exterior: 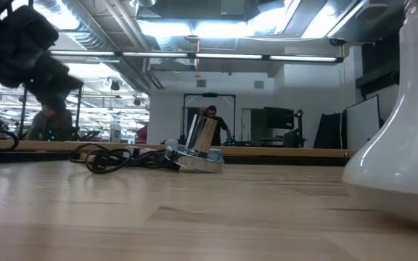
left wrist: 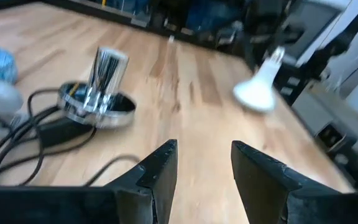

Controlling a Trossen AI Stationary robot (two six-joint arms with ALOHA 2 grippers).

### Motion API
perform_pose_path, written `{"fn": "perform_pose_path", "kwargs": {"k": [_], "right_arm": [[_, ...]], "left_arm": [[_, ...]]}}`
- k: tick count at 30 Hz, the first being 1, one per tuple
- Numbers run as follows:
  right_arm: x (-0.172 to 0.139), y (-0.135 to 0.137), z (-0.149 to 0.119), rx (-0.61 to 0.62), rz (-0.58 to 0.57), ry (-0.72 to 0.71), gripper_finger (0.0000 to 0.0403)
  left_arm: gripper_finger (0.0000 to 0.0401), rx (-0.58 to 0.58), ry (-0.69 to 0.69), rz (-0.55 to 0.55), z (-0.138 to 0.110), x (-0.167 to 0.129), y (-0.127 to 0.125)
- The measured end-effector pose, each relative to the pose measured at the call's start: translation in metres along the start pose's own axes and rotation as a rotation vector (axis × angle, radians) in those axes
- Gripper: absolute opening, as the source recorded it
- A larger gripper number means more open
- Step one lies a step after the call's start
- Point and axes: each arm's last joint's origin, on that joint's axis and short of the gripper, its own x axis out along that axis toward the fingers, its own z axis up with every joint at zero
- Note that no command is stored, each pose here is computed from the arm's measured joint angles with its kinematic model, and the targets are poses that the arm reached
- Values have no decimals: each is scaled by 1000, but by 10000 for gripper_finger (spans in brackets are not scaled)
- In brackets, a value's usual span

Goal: Screw lightbulb
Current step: Insert the white lightbulb into the silver lamp

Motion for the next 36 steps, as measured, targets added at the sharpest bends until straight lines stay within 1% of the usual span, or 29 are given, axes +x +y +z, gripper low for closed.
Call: {"fn": "perform_pose_path", "kwargs": {"k": [8,13,16,19,21,23,29,33,36], "right_arm": [[0,0,0,-2,-3,-3,193],[0,-3,2,-12,-60,-49,193],[0,-3,2,-50,-68,-56,193],[0,-3,3,-53,-74,-69,198],[0,-3,3,-53,-74,-69,211],[0,-3,3,-53,-75,-69,233],[0,-3,3,-53,-87,-83,320],[0,-3,5,-100,-108,-124,371],[0,-2,7,-115,-119,-151,395]], "left_arm": [[143,59,164,62,-16,-2,7],[143,60,167,62,-16,-1,7],[143,60,167,63,-16,-1,7],[143,60,167,63,-17,-1,7],[143,60,168,62,-17,-1,7],[143,60,168,62,-17,-1,7],[143,60,169,62,-17,-1,7],[143,60,169,62,-17,-1,7],[143,60,169,62,-17,-1,7]]}}
